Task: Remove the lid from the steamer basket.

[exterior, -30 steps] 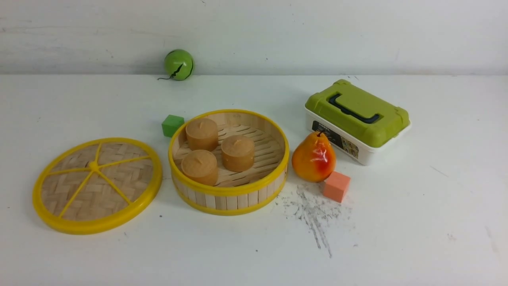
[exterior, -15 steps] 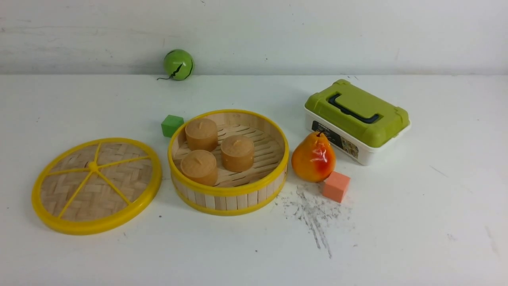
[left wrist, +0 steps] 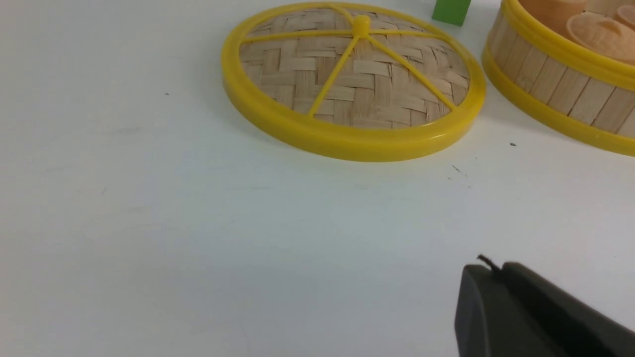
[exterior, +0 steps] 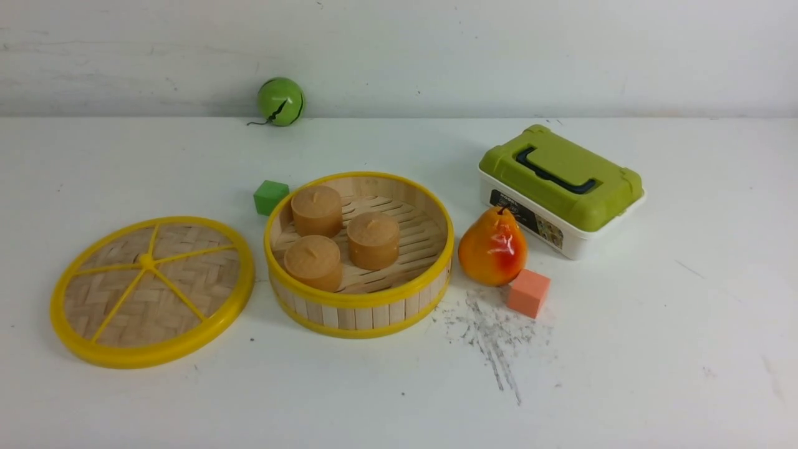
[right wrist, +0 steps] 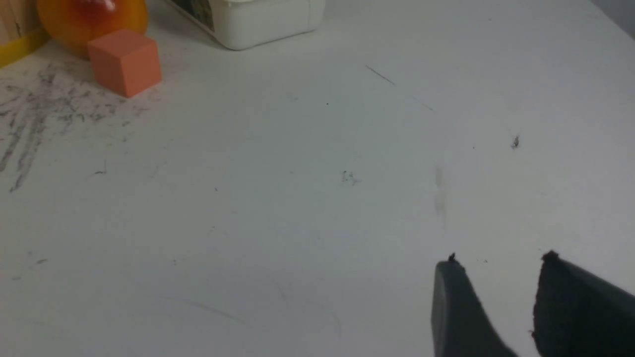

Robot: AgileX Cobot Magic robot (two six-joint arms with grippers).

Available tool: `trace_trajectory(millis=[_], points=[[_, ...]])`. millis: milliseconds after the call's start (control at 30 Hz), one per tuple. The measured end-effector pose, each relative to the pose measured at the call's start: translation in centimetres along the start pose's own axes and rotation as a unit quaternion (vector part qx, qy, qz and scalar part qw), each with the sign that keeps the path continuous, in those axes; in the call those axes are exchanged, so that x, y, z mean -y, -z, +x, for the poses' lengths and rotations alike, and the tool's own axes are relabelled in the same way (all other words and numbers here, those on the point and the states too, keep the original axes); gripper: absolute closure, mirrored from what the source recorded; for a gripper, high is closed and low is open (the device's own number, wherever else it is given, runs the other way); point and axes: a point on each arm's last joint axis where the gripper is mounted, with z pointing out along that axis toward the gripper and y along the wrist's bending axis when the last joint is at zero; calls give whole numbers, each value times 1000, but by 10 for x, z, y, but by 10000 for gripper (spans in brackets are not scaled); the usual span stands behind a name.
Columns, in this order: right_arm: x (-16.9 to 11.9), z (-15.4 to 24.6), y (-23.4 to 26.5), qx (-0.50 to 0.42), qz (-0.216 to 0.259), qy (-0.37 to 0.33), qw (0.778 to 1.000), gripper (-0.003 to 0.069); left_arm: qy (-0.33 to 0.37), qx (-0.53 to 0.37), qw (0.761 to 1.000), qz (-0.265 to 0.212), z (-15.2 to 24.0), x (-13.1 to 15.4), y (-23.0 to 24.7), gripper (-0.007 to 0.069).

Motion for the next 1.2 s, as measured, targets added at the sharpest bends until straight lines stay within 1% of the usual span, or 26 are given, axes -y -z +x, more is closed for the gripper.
trace_trajectory(millis=[433, 1200], points=[[0, 0, 0, 0, 0, 0, 1000, 419, 0, 0, 1000, 0, 0, 0, 0, 589], [0, 0, 0, 0, 0, 0, 1000, 419, 0, 0, 1000, 0, 0, 0, 0, 588]])
